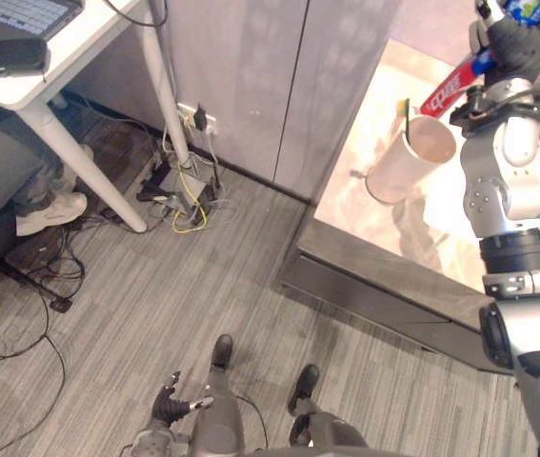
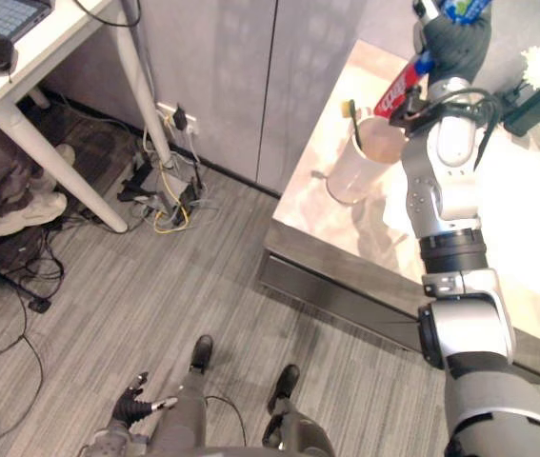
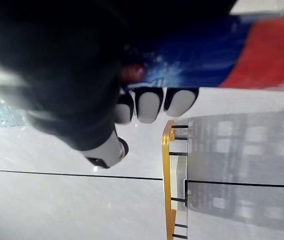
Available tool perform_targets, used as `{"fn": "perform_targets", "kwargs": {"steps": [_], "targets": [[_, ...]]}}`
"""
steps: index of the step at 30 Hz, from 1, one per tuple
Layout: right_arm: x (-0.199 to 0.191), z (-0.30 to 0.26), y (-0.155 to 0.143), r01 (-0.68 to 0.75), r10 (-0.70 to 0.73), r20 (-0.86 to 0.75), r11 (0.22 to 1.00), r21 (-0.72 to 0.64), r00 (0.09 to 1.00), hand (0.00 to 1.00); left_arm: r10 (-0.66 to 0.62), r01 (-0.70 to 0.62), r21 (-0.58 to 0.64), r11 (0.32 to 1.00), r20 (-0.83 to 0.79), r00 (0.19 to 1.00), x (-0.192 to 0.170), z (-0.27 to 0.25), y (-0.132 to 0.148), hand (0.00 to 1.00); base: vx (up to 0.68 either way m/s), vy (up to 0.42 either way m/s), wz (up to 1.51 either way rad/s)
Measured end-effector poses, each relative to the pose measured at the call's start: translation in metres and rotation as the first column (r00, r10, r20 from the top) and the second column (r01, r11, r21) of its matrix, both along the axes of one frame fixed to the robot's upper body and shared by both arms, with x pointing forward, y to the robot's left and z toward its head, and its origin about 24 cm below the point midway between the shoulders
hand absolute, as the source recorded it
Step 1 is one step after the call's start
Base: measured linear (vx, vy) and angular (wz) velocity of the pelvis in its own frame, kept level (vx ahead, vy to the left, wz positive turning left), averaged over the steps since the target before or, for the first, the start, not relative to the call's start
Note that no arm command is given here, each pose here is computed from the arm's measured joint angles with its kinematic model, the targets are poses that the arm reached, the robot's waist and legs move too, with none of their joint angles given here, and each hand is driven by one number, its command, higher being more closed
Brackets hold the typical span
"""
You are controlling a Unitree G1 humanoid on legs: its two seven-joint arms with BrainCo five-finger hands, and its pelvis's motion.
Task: Organize washtable
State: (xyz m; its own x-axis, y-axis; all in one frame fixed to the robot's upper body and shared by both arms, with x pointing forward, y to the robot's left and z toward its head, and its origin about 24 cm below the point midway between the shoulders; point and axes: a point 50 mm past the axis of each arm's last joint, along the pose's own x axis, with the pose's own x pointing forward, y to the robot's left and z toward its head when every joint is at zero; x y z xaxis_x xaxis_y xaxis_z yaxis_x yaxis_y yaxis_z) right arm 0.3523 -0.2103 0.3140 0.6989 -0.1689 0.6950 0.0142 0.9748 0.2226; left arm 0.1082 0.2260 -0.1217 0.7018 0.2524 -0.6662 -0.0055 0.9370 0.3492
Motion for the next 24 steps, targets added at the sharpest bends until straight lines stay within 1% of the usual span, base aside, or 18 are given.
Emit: {"fn": "perform_targets", "kwargs": {"steps": [14,24], "targets": [[-0.0039,-0.0031,-0.0081,0.015,-0.016,0.007,1.000,0.025,1.000,1.00,0.002,-0.002,-0.004,1.000,0.003,1.000,0.0004,0.0001,-0.0012,0.00,0.00,0.000,0.00],[-0.0040,-0.0030,-0.0080,0.020,-0.020,0.008,1.000,0.020,1.000,1.00,0.002,-0.002,-0.004,1.000,0.002,1.000,0.0001,0.0000,-0.0011,0.00,0.00,0.000,0.00]]}}
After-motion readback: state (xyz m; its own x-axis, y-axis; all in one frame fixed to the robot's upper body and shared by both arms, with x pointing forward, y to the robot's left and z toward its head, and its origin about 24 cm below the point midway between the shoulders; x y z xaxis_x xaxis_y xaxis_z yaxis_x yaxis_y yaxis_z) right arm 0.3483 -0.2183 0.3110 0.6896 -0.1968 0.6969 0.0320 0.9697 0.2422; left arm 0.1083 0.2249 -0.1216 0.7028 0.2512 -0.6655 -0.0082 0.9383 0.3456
